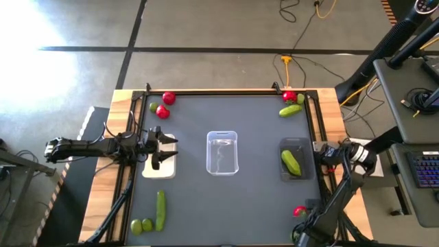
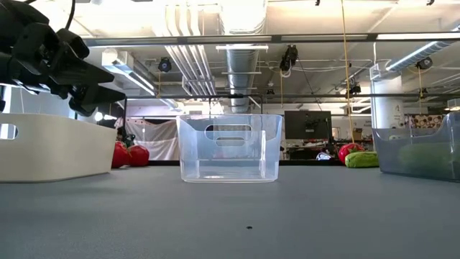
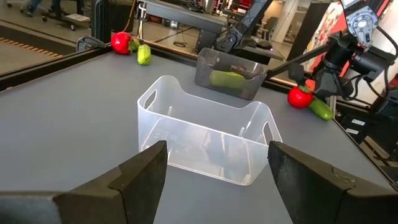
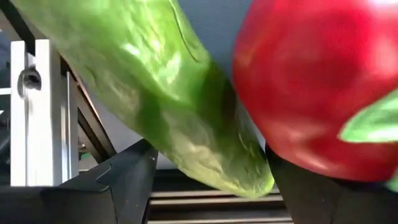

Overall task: Sort produce into baskets
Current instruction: Put the green cucumber into the black bin

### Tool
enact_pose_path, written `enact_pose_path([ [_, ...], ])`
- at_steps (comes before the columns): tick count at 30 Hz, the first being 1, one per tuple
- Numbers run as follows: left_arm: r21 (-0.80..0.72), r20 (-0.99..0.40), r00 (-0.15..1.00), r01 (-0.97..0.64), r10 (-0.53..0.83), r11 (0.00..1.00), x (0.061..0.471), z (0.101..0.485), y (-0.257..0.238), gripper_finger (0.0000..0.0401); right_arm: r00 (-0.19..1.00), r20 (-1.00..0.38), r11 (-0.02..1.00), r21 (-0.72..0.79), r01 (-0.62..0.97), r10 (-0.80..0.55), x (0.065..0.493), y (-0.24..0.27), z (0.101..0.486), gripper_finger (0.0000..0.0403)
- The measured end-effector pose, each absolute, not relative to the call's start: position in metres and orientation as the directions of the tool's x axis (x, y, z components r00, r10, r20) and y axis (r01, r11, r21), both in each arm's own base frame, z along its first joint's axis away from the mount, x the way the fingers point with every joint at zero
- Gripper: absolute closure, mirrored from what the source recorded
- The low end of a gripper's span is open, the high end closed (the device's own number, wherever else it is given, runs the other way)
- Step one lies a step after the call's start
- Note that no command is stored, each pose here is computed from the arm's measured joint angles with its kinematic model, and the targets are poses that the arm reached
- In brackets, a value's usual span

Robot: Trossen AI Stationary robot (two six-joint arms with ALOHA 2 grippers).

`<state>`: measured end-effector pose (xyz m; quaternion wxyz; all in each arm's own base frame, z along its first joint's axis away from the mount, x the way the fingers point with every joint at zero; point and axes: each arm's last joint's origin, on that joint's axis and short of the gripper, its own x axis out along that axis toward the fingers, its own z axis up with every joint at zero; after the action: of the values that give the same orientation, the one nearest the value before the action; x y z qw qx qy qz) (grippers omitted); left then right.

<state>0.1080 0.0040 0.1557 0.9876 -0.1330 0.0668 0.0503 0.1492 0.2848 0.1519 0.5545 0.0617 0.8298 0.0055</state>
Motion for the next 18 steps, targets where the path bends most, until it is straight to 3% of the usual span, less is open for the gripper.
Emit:
enact_pose_path([
  [10,-0.256,-0.145,0.986,-0.117,0.082,0.96,0.108,0.156,0.004,0.0139,-0.367,-0.925,0.99,0.057,0.129,0.101,0.15,0.287,0.149,0.0199],
  [15,-0.256,-0.146,0.986,-0.117,0.082,0.959,0.108,0.156,0.004,0.0139,-0.422,-0.878,0.971,0.171,0.169,0.228,0.16,0.301,0.171,0.0227],
  [18,-0.256,-0.145,0.986,-0.117,0.081,0.96,0.108,0.156,0.004,0.0139,-0.375,-0.882,0.956,0.238,0.17,0.286,0.175,0.306,0.188,0.0229],
])
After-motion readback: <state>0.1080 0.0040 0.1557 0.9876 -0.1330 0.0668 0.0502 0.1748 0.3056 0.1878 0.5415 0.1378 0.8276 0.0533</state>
